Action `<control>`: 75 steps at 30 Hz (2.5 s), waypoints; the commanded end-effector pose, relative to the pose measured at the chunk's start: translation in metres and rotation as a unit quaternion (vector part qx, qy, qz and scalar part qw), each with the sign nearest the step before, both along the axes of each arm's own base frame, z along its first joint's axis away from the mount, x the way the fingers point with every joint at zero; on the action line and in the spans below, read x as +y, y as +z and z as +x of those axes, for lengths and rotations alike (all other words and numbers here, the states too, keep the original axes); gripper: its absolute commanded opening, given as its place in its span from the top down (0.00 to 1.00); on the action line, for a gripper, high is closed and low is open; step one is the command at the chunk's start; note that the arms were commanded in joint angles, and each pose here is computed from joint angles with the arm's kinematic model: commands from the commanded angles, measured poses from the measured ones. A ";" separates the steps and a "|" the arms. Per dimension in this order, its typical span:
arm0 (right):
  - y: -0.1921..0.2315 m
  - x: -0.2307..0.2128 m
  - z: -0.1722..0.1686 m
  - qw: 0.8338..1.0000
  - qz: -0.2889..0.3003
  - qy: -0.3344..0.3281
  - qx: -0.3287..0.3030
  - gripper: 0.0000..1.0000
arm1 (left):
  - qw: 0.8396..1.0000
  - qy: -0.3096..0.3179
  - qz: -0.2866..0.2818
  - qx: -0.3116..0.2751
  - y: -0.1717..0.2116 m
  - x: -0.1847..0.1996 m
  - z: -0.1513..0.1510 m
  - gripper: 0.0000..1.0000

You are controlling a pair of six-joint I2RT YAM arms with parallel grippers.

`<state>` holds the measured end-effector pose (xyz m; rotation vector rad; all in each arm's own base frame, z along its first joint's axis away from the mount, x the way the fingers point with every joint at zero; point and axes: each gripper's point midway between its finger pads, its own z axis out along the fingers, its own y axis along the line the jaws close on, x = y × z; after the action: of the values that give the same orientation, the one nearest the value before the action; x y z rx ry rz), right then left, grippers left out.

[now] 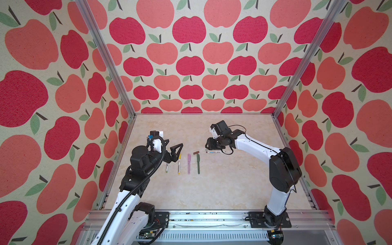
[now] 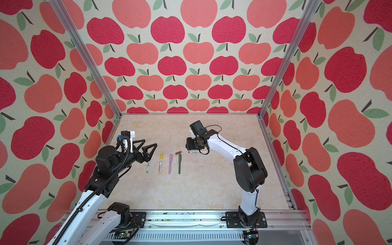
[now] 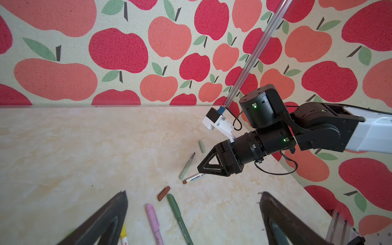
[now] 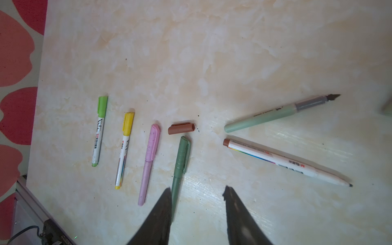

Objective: Insert the pens into the pen caps
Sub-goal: 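Move the right gripper to the white marker and grasp its barrel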

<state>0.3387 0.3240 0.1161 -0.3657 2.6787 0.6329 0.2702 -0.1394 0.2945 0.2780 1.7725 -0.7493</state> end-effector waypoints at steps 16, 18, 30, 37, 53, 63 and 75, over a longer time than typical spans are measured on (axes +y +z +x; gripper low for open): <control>-0.048 -0.059 0.007 0.954 -0.133 -0.264 0.045 0.54 | 0.997 0.032 0.041 0.056 -0.027 0.011 0.007 0.01; -0.050 -0.058 0.011 0.949 -0.134 -0.281 0.049 0.54 | 0.997 0.034 0.042 0.060 -0.030 0.011 0.008 0.01; -0.067 -0.053 0.025 0.930 -0.147 -0.329 0.068 0.53 | 0.996 0.014 0.042 0.075 -0.035 0.006 0.001 0.01; -0.073 -0.050 0.029 0.925 -0.147 -0.341 0.074 0.53 | 0.996 -0.013 0.044 0.079 -0.036 -0.003 -0.005 0.01; -0.102 -0.052 0.028 0.919 -0.169 -0.346 0.089 0.61 | 0.997 0.000 0.046 0.065 -0.030 0.001 -0.007 0.01; -0.121 -0.067 0.010 0.917 -0.198 -0.329 0.104 0.79 | 0.997 0.004 0.048 0.061 -0.028 0.002 -0.006 0.01; -0.106 -0.074 0.003 0.928 -0.163 -0.321 0.095 1.00 | 0.996 -0.005 0.037 0.084 -0.024 -0.002 -0.009 0.01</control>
<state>0.3625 0.2681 0.0225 0.5337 2.7634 0.0942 0.2631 -0.1402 0.2600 0.2880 1.9583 -0.7135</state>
